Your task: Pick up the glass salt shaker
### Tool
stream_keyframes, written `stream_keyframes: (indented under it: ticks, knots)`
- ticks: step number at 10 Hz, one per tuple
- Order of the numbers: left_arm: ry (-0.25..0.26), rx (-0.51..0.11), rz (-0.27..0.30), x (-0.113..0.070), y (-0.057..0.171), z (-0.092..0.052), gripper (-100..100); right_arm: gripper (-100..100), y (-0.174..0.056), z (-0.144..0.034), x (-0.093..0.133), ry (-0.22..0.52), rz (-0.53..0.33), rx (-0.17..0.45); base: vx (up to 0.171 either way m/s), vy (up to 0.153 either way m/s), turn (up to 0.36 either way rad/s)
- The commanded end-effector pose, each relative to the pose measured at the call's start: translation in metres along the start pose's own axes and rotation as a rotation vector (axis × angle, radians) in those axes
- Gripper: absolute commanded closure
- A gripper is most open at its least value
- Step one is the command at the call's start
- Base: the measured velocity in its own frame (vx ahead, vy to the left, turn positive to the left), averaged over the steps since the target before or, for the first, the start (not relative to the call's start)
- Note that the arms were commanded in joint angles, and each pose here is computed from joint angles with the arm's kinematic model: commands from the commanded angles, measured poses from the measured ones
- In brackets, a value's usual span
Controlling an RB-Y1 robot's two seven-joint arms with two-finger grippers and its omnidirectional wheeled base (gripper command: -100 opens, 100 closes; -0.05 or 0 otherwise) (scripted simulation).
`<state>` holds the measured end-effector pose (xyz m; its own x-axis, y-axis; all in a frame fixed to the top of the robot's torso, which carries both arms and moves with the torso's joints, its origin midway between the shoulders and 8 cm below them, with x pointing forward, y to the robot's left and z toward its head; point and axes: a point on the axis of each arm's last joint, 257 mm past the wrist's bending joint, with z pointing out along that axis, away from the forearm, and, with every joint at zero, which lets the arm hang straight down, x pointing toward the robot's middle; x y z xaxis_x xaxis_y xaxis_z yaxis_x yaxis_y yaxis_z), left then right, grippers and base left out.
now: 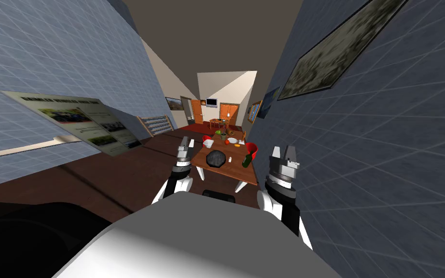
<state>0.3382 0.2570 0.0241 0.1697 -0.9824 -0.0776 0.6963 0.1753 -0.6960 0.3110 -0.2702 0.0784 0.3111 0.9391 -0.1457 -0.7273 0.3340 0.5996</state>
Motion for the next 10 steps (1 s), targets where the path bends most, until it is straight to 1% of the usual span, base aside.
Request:
stream_keyframes:
  ticks: [1,3,5,6,8,9,10]
  knots:
    - [0.0,0.0,0.0,0.0,0.0,0.0,0,-100,-0.007,-0.003,0.008,0.044,-0.013,0.011,-0.007,0.002,0.049]
    - [0.0,0.0,0.0,0.0,0.0,0.0,0,-100,-0.024,-0.011,0.02,0.12,-0.04,0.041,-0.023,0.003,0.096]
    - [0.0,0.0,0.0,0.0,0.0,0.0,0,-100,-0.05,-0.024,0.033,0.204,-0.077,0.09,-0.036,0.004,0.117]
    - [0.0,0.0,0.0,0.0,0.0,0.0,0,-100,-0.05,-0.024,0.034,0.21,-0.079,0.089,-0.029,0.001,0.058]
    - [0.0,0.0,0.0,0.0,0.0,0.0,0,-100,-0.08,-0.043,0.045,0.308,-0.129,0.146,-0.037,0.006,0.13]
    - [0.0,0.0,0.0,0.0,0.0,0.0,0,-100,-0.096,-0.053,0.049,0.353,-0.156,0.176,-0.051,0.011,0.255]
    - [0.0,0.0,0.0,0.0,0.0,0.0,0,-100,-0.101,-0.056,0.05,0.365,-0.161,0.185,-0.034,0.007,0.05]
